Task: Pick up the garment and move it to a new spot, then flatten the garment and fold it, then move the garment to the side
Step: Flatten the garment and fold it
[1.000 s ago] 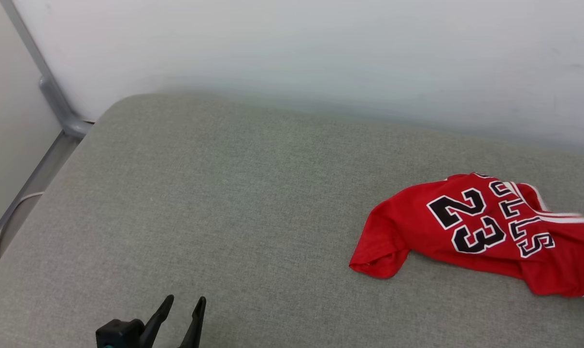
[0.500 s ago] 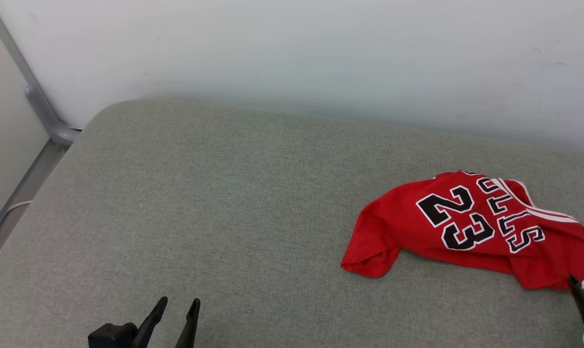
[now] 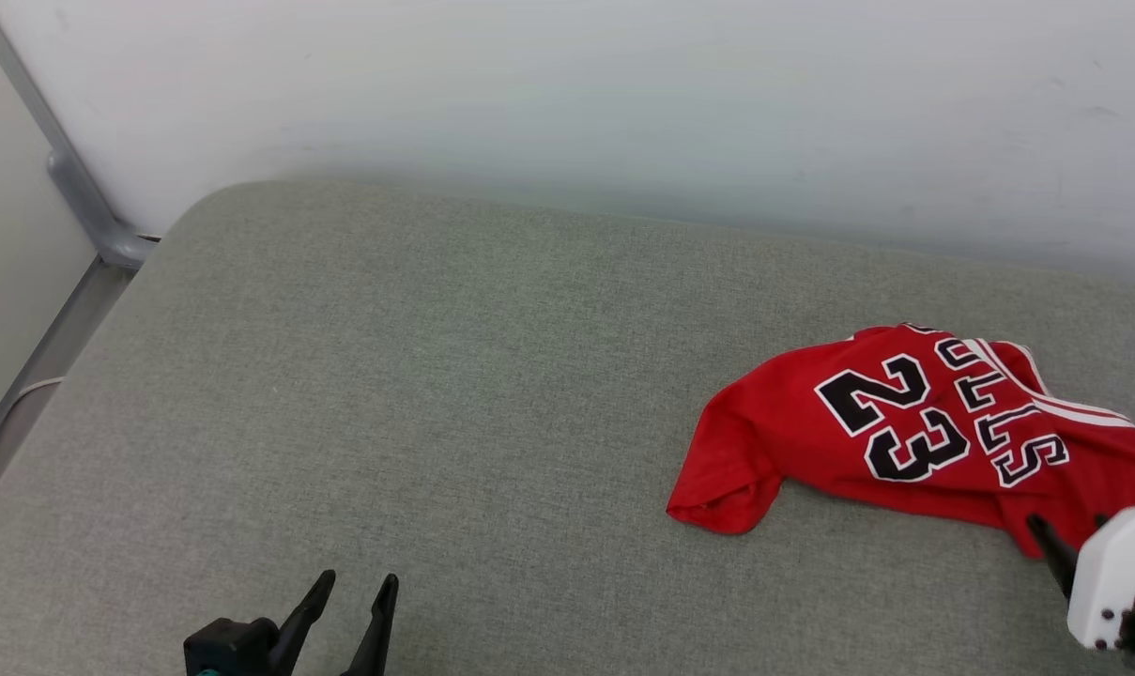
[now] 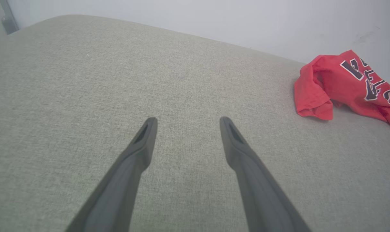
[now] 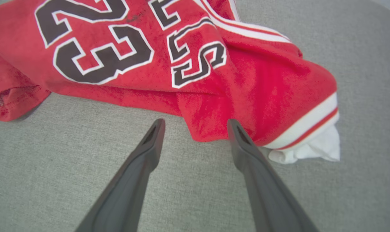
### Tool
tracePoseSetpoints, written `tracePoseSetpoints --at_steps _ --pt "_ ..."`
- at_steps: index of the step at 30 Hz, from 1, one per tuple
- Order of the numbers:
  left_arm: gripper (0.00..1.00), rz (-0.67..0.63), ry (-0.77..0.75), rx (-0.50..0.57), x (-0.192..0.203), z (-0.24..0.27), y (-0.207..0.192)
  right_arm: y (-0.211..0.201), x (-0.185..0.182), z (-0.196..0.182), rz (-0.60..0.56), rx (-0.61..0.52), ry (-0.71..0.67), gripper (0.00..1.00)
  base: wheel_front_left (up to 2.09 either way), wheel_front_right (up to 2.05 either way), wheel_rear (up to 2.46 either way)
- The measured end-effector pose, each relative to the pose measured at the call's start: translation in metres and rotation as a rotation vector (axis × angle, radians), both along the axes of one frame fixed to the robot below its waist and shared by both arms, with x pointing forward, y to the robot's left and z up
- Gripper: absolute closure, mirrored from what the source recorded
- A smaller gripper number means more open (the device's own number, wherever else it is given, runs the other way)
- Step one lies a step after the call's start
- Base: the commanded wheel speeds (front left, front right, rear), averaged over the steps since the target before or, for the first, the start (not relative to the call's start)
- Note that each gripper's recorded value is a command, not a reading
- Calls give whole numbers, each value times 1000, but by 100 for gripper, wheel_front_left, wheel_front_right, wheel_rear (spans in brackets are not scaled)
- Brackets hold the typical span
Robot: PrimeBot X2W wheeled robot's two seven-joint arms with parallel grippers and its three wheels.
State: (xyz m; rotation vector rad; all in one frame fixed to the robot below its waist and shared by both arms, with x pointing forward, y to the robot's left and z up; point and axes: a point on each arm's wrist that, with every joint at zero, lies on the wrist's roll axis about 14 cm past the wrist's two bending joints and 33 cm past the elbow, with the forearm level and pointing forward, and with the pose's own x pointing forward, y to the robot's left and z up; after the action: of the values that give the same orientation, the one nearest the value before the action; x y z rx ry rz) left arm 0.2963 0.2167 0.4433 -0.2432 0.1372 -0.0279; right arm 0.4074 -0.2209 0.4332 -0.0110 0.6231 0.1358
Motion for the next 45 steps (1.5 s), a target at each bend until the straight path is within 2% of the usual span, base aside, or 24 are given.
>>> tracePoseSetpoints --at_steps 6,12,15,21,28,29,30,31,32,33,34,41,45 --pt "0 -10 1 2 4 0 -3 38 43 25 77 10 30 0 0 0 0" --pt "0 -5 10 2 6 -2 -3 74 68 15 134 -14 149 0 0 0 0" --pt "0 1 25 -2 5 -5 -3 91 69 -4 152 -19 244 0 0 0 0" --pt "0 12 38 -7 6 -8 -2 94 63 -42 155 -97 383 0 0 0 0" --pt "0 11 49 -12 10 -11 -4 102 64 -61 162 -121 421 0 0 0 0" --pt "0 10 48 -13 11 -11 -5 102 64 -62 162 -125 423 9 0 0 0" --pt "0 9 50 -14 11 -11 -5 102 62 -64 161 -123 430 40 0 0 0" --pt "0 8 52 -15 12 -12 -6 102 62 -65 159 -120 431 55 0 0 0" --pt "0 6 55 -15 12 -13 -6 101 62 -66 161 -130 433 66 0 0 0" --pt "0 4 57 -15 12 -14 -7 102 62 -66 164 -133 433 88 0 0 0" --pt "0 2 58 -16 13 -14 -8 101 63 -65 160 -130 433 100 0 0 0" --pt "0 -1 48 -21 21 -11 -7 108 65 -58 179 -127 402 100 0 0 0" --pt "0 -9 47 -20 24 -11 -8 127 65 -49 224 -98 359 100 0 0 0"
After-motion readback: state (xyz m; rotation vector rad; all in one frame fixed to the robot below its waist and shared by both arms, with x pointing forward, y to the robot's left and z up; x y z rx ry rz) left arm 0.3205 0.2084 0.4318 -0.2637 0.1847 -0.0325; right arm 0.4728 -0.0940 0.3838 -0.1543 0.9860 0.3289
